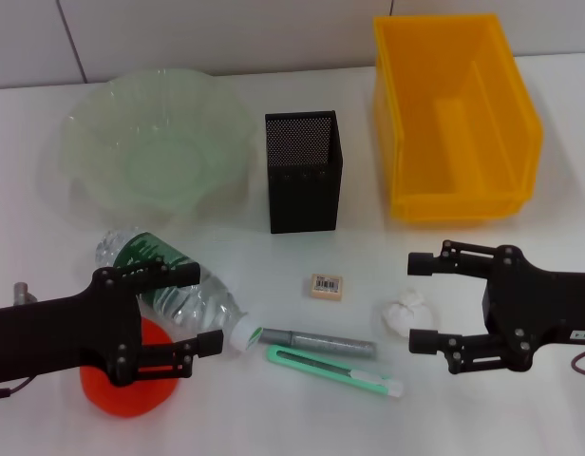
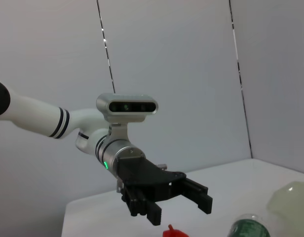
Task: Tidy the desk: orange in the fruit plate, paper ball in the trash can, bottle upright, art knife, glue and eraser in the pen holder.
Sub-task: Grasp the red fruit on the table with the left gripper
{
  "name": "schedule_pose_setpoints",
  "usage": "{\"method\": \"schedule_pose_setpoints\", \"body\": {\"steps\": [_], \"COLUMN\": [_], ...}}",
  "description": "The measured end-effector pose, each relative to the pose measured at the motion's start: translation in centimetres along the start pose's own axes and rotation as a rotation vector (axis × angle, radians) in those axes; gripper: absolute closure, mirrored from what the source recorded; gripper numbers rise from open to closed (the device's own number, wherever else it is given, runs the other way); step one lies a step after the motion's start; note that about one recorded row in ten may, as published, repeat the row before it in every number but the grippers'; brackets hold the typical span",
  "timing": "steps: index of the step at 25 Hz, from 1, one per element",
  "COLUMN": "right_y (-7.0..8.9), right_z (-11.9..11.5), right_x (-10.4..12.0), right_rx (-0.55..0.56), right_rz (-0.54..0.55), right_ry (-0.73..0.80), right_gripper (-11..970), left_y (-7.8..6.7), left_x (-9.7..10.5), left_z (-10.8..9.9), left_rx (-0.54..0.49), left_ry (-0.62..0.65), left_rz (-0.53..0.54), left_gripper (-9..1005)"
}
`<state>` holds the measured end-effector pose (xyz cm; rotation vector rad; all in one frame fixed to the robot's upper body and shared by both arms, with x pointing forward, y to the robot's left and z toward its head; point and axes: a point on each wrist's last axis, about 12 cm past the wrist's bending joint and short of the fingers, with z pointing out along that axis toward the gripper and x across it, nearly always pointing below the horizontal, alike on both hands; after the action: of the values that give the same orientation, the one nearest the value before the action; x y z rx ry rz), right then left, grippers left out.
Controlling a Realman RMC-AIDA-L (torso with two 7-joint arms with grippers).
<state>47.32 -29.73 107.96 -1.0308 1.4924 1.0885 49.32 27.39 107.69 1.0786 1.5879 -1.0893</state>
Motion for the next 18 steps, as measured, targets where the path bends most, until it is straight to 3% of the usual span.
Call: {"method": "schedule_pose_setpoints", "body": {"steps": [14, 17, 18], "right_y": [0.32, 0.35, 0.38], "right_z": [-0.24, -0.28, -0.32], "right_x": [0.65, 0.66, 0.66], "right_rx": [0.0, 0.001, 0.002], "right_rz": [0.023, 0.024, 0.025], "right_ry": [0.037, 0.035, 0.033], "right_gripper": [125, 125, 125], "left_y": [0.37, 0.28, 0.05], "left_x": [0.38, 0.21, 0.03], "left_z": [-0.01, 0.0, -0.14], "left_rx": [-0.031, -0.03, -0.035], "left_ry": [0.035, 0.016, -0.02], "left_rz": [-0.004, 0.015, 0.068], "left_gripper": [140, 141, 141]}}
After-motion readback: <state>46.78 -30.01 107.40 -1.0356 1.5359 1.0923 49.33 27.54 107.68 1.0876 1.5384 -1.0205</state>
